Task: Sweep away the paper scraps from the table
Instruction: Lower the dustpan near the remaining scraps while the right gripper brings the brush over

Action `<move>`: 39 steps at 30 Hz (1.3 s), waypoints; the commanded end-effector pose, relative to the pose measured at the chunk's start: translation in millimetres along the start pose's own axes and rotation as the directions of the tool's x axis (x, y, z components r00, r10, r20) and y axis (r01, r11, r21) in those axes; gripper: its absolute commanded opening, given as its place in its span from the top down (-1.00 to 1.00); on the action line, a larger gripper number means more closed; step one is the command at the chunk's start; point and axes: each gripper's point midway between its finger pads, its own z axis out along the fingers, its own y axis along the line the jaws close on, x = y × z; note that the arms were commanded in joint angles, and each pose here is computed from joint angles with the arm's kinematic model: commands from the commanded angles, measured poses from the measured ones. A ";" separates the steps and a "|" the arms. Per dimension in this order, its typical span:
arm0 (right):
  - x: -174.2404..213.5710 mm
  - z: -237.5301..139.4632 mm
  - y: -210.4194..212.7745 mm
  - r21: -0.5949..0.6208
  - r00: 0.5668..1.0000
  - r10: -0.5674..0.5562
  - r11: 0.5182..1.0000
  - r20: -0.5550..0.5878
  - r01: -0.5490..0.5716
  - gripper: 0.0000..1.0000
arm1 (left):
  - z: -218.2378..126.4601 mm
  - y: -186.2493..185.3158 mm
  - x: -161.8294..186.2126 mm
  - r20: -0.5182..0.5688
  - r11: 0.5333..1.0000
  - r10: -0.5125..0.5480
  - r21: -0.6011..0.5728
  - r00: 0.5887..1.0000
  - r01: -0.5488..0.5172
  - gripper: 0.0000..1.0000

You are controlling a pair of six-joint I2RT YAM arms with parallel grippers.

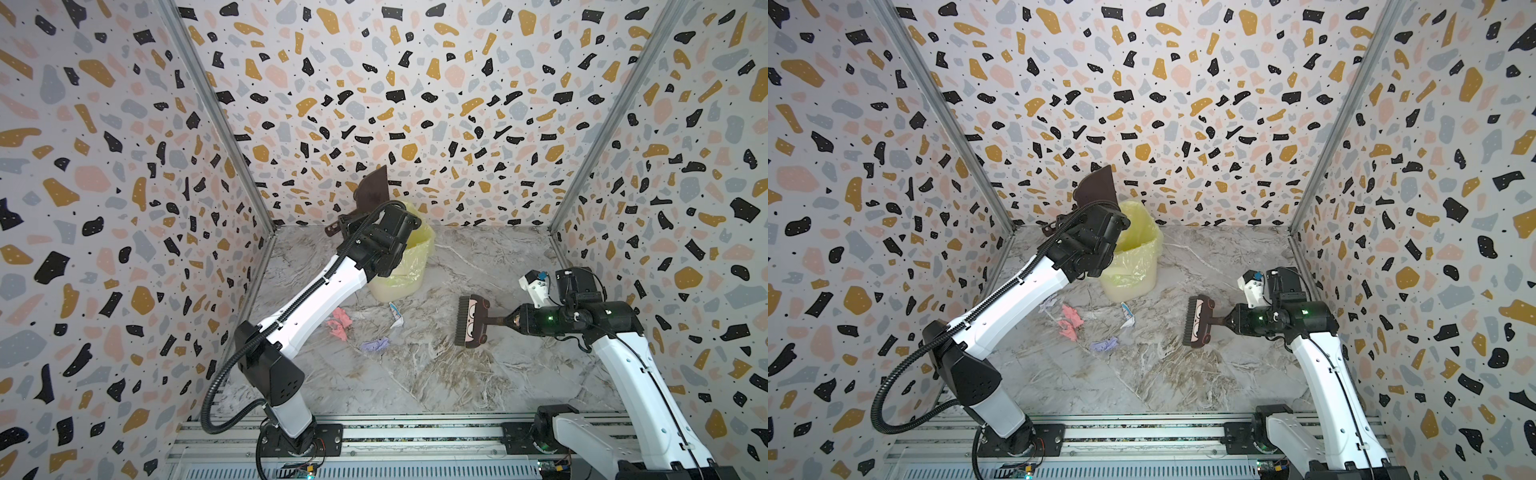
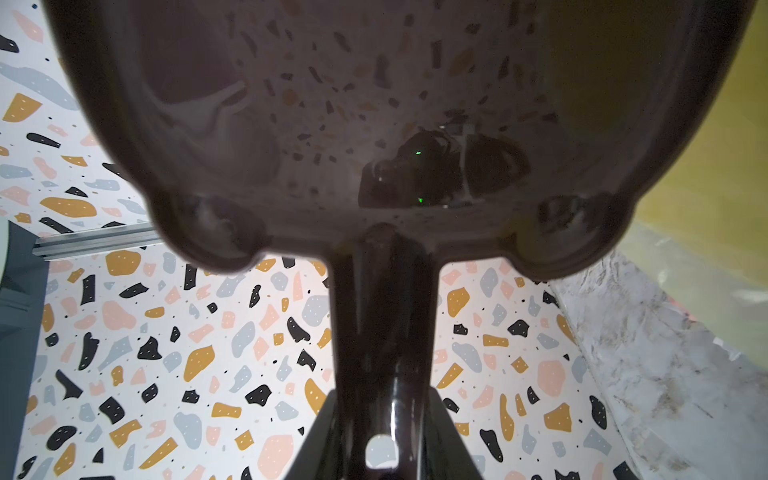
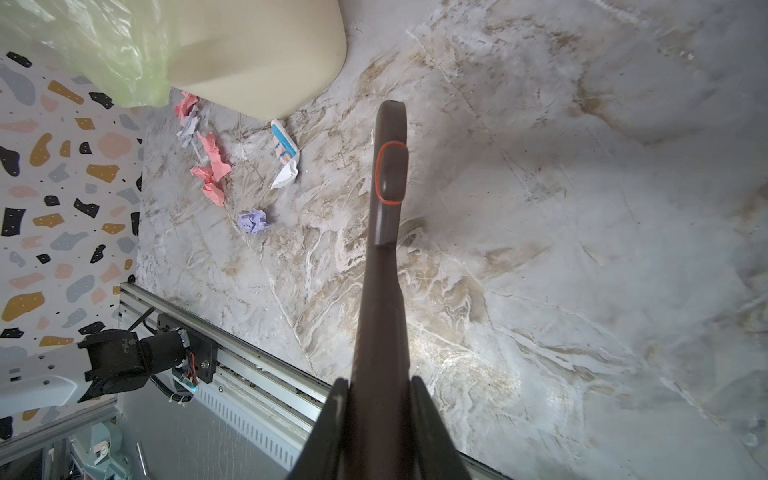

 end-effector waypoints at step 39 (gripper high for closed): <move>16.8 155.7 192.1 -0.487 0.996 0.069 0.869 -0.050 -0.084 1.00 | -97.7 -40.9 91.6 0.040 0.484 -0.788 0.658 0.615 0.577 1.00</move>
